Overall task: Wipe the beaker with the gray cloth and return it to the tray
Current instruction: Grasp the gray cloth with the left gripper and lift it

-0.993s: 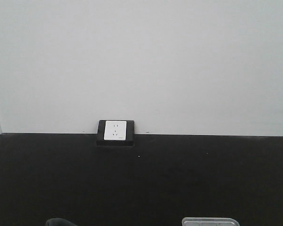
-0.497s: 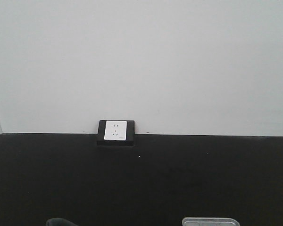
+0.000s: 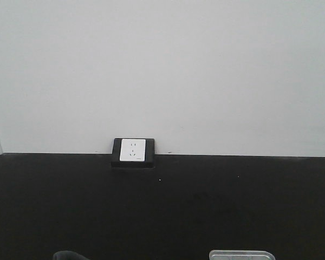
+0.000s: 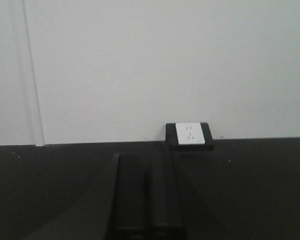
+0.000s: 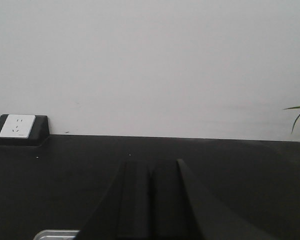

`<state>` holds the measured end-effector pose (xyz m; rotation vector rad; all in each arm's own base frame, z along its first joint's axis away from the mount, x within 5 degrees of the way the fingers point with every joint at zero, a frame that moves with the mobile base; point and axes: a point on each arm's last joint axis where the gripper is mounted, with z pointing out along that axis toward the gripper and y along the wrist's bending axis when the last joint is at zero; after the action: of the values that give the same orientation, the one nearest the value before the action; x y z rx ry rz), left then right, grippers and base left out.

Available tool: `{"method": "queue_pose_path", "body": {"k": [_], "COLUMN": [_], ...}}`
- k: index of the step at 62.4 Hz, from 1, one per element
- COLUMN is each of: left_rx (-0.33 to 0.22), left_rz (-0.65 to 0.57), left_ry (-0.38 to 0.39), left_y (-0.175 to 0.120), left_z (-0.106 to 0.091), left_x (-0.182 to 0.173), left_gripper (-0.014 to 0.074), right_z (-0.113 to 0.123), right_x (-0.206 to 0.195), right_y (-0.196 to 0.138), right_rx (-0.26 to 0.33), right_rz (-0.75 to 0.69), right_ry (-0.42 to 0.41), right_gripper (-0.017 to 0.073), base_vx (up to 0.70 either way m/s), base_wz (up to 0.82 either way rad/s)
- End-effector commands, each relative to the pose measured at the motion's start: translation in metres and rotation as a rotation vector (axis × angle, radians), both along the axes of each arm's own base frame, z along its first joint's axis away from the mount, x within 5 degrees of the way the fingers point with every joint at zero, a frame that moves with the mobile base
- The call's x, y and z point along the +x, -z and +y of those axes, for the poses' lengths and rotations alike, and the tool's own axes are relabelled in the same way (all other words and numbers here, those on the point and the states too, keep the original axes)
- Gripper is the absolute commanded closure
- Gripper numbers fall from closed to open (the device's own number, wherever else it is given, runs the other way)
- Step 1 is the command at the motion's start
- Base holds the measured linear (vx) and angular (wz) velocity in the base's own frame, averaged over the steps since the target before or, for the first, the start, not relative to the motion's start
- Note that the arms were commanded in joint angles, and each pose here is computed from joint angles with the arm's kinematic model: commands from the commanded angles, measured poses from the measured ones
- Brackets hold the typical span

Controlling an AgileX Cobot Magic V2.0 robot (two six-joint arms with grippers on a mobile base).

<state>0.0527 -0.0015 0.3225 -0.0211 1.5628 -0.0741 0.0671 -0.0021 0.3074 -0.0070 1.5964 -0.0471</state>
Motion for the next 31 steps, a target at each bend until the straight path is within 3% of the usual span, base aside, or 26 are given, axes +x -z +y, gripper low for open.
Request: {"method": "queue_pose_path", "body": {"k": [1, 6, 16, 26, 31], "left_rx": [0.064, 0.093, 0.073, 0.056, 0.006], "left_rz": [0.001, 0.05, 0.187, 0.332, 0.385], "left_ry": [-0.004, -0.001, 0.006, 0.014, 0.041], "left_y": [-0.026, -0.027, -0.011, 0.011, 0.021], "left_z": [0.0, -0.001, -0.003, -0.005, -0.011], "left_x": [0.019, 0.04, 0.08, 0.111, 0.124], "left_gripper": [0.0406, 0.0311, 0.013, 0.0056, 0.0056], "right_z": [0.0, 0.0, -0.001, -0.001, -0.001], "right_x": [0.013, 0.029, 0.057, 0.077, 0.082], "right_y": [-0.03, -0.032, -0.018, -0.007, -0.003], "right_rx": [-0.015, -0.014, -0.011, -0.01, -0.01], "right_rz": [-0.055, -0.001, 0.13, 0.21, 0.232], "right_ry": [0.002, 0.001, 0.0, -0.001, -0.002], "right_gripper": [0.0561, 0.0545, 0.0453, 0.0274, 0.0185], "base_vx": [0.0, 0.0, 0.0, 0.0, 0.0], "base_wz": [0.0, 0.0, 0.0, 0.0, 0.0]}}
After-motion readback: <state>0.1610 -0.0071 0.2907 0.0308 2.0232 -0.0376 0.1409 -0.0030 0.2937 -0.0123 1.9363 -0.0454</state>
